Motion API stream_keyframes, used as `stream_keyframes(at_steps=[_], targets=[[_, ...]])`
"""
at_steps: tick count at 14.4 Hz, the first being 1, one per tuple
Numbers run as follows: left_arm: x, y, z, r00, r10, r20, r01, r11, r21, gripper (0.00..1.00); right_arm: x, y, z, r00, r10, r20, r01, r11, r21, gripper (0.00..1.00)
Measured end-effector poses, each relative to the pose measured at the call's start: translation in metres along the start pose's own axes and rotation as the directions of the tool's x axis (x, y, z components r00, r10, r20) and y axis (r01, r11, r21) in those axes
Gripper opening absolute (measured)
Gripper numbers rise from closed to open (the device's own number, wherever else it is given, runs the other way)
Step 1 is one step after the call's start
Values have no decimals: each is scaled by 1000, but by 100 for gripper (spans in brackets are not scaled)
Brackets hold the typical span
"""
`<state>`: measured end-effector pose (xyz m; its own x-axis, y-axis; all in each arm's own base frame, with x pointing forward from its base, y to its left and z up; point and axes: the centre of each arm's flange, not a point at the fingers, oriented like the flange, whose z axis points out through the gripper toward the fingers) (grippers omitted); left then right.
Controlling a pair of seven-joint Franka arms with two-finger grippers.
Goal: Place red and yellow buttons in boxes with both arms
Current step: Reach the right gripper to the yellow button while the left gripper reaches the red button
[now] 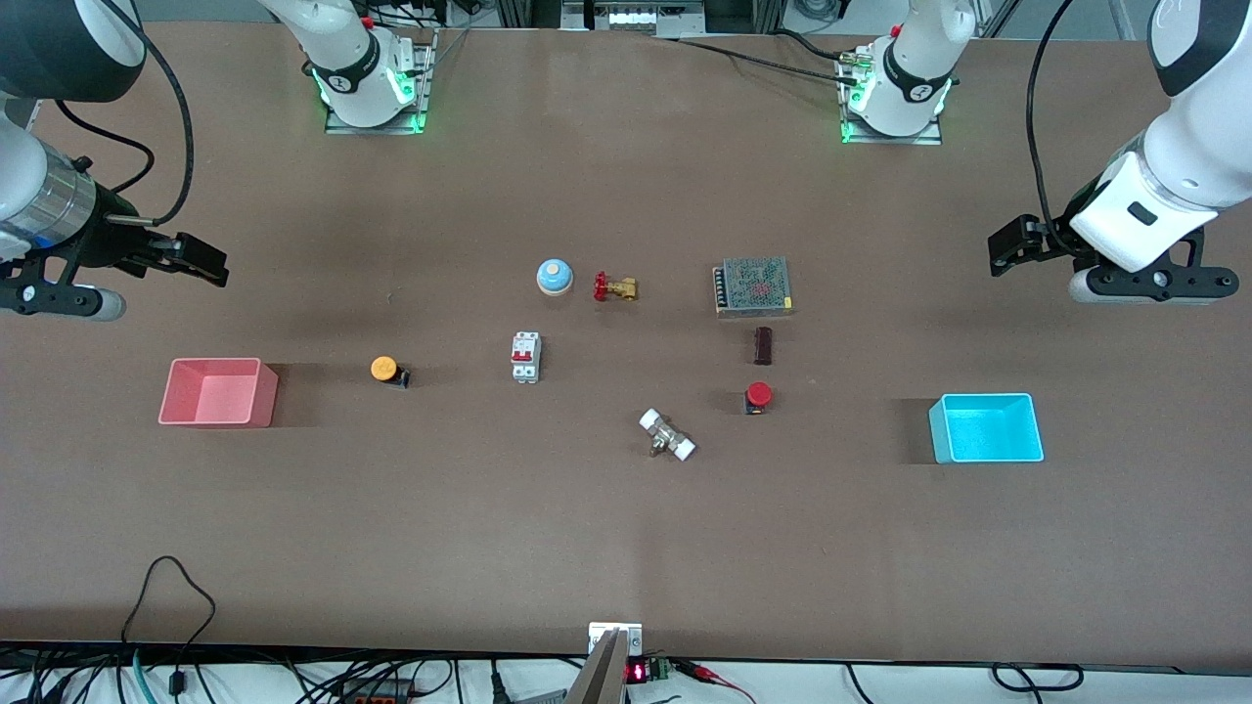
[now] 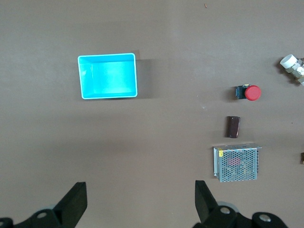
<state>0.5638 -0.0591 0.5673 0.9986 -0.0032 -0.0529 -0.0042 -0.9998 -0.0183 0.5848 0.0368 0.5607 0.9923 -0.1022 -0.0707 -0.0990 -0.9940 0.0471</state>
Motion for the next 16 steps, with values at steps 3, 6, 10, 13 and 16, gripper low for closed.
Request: stream_keyframes(at_steps=[3, 6, 10, 13, 16], targets=[[0, 0, 0, 1000, 0, 0, 0, 1000, 0, 100, -3, 0, 2, 1000, 0, 27, 0, 1000, -5, 100], [0, 0, 0, 1000, 0, 0, 0, 1000, 0, 100, -3, 1, 4, 1000, 1, 31, 0, 1000, -5, 100], [3, 3, 10, 1000, 6, 21, -6, 1000, 0, 100, 5, -2, 31, 998, -9, 63, 10, 1000, -7, 100], [22, 22, 60, 993, 38, 113, -37, 999, -10, 100, 11, -21, 69, 998, -41, 47, 41, 999, 2, 100], [46, 58, 102, 983, 91, 160, -86, 996, -34, 100, 13, -44, 125, 999, -43, 4, 43, 999, 16, 100]])
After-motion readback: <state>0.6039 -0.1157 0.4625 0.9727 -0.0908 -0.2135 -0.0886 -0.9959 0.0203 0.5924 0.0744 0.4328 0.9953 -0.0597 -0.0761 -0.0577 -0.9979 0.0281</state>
